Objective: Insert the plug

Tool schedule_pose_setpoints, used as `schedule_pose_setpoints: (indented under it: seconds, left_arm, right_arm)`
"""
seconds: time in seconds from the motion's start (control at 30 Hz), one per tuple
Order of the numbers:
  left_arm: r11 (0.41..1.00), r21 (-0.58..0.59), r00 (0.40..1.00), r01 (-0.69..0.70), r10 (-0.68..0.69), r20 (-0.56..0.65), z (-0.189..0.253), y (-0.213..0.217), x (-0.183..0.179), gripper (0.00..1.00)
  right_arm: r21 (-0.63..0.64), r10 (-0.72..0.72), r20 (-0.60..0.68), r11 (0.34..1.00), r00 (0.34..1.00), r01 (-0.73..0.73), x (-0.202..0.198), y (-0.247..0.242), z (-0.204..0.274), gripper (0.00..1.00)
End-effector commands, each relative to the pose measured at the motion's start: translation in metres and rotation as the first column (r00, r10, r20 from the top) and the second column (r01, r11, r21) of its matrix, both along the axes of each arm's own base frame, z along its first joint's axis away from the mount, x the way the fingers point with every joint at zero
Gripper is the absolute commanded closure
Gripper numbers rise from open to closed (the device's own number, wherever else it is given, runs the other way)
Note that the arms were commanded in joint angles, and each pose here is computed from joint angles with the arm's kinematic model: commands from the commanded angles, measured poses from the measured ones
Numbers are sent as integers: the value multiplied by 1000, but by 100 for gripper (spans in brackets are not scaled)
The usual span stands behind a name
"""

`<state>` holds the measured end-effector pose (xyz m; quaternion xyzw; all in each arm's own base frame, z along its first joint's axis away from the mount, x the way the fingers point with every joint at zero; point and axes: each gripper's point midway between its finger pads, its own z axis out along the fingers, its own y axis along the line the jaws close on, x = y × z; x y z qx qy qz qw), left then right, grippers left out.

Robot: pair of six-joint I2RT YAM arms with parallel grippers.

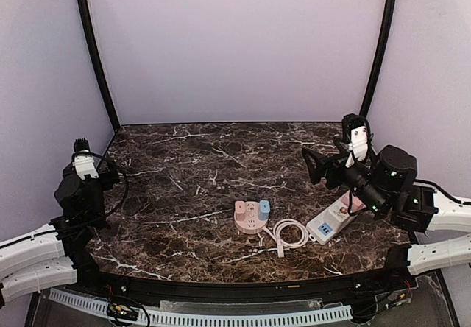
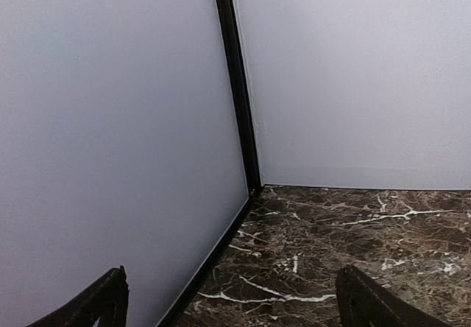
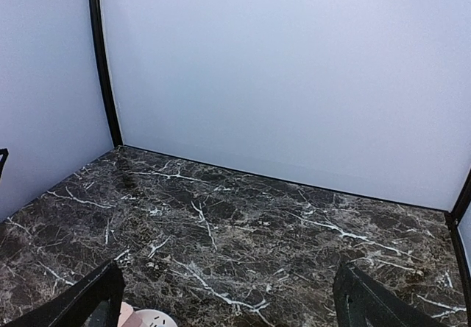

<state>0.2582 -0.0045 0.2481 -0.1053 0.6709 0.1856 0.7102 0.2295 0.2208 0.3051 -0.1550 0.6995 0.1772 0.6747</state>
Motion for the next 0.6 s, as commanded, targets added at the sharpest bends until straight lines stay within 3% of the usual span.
schedule_pose_setpoints:
  seconds: [0.0,0.27,0.57]
  left_arm:
    - [997,67,999,-38,40,-25,0,10,18,1]
    - [993,119,982,16,7,-188,-51,18,58,1]
    - [997,16,974,74,-68,-217,-95,32,89,1]
  right_arm:
    - [43,-21,23,999,1000,20,0,-9,6,1]
    - [42,-32,30,999,999,31,-1,-15,4,1]
    - [34,-30,43,999,999,29,-3,-18,4,1]
